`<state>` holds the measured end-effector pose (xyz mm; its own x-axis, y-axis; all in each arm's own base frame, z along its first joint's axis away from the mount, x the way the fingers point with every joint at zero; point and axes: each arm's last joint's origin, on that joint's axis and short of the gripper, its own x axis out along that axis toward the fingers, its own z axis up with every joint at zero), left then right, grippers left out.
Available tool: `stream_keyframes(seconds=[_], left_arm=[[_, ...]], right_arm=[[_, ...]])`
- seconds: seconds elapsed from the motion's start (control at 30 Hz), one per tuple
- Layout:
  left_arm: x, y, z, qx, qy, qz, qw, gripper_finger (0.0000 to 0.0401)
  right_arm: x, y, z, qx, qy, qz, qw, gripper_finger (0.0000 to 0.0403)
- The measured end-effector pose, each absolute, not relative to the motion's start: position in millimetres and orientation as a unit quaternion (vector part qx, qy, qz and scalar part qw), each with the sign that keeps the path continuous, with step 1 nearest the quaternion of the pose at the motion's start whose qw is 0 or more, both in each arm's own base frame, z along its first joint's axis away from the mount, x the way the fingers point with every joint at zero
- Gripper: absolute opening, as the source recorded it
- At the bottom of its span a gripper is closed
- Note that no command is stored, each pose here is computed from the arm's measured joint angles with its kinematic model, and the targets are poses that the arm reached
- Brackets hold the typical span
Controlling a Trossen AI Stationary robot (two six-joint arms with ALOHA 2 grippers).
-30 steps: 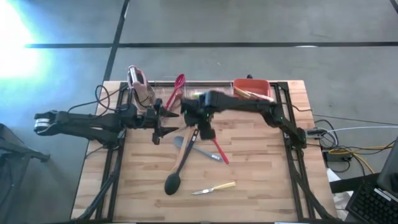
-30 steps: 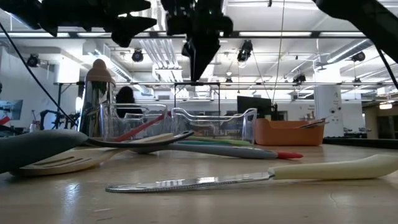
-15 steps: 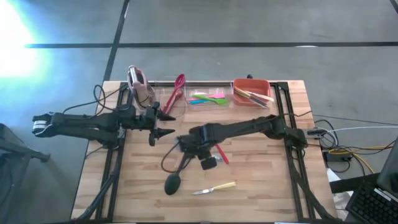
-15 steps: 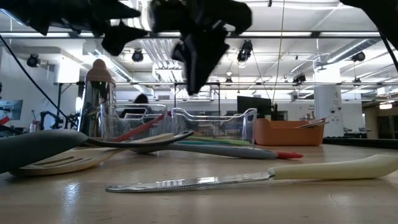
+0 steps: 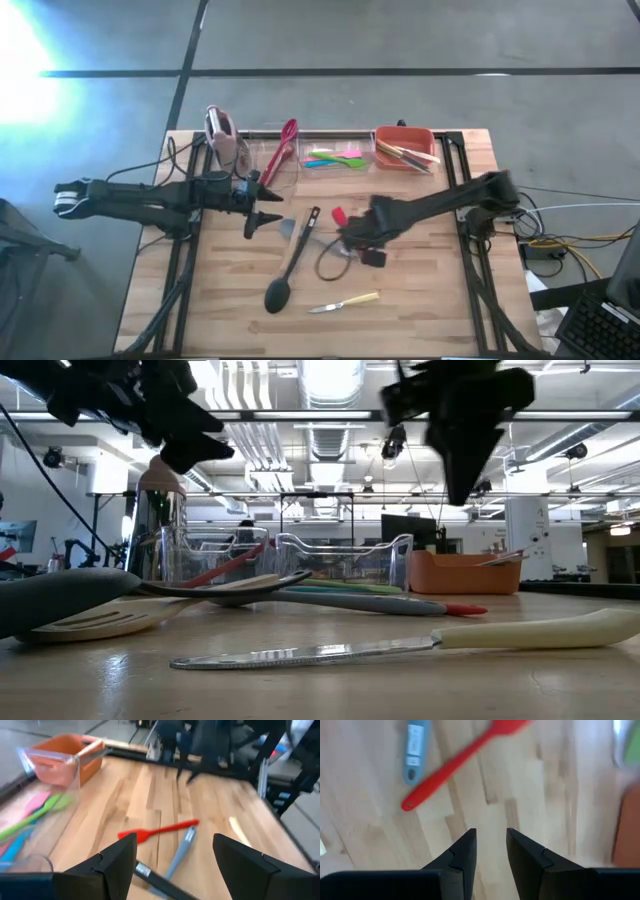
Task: Pick & Place Kitchen Items
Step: Put the black serving spoon into the left transparent bin
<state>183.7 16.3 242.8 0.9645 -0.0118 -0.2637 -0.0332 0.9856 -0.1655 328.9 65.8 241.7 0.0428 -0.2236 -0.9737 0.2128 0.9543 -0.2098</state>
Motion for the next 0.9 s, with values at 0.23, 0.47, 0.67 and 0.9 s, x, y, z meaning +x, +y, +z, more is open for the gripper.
stream_keyframes(seconds=[0.23, 0.47, 0.67, 0.9], left_arm=[[196.4, 13.4, 224.4, -0.075, 0.202, -0.021, 0.976, 0.0264], [213.3, 0.9, 221.0, -0.044, 0.321, -0.063, 0.944, 0.0264], [239.5, -10.6, 230.1, -0.095, 0.367, -0.033, 0.925, 0.0264], [269.6, -27.1, 229.1, -0.188, 0.394, -0.009, 0.9, 0.0264]], right_arm=[[264.6, 54.0, 261.2, 0.066, 0.58, -0.233, 0.778, 0.0087], [219.5, 38.9, 268.0, 0.084, 0.47, -0.271, 0.836, 0.0092], [197.3, 32.1, 266.5, 0.112, 0.409, -0.267, 0.865, 0.01], [185.1, 29.2, 259.0, 0.115, 0.405, -0.266, 0.867, 0.01]])
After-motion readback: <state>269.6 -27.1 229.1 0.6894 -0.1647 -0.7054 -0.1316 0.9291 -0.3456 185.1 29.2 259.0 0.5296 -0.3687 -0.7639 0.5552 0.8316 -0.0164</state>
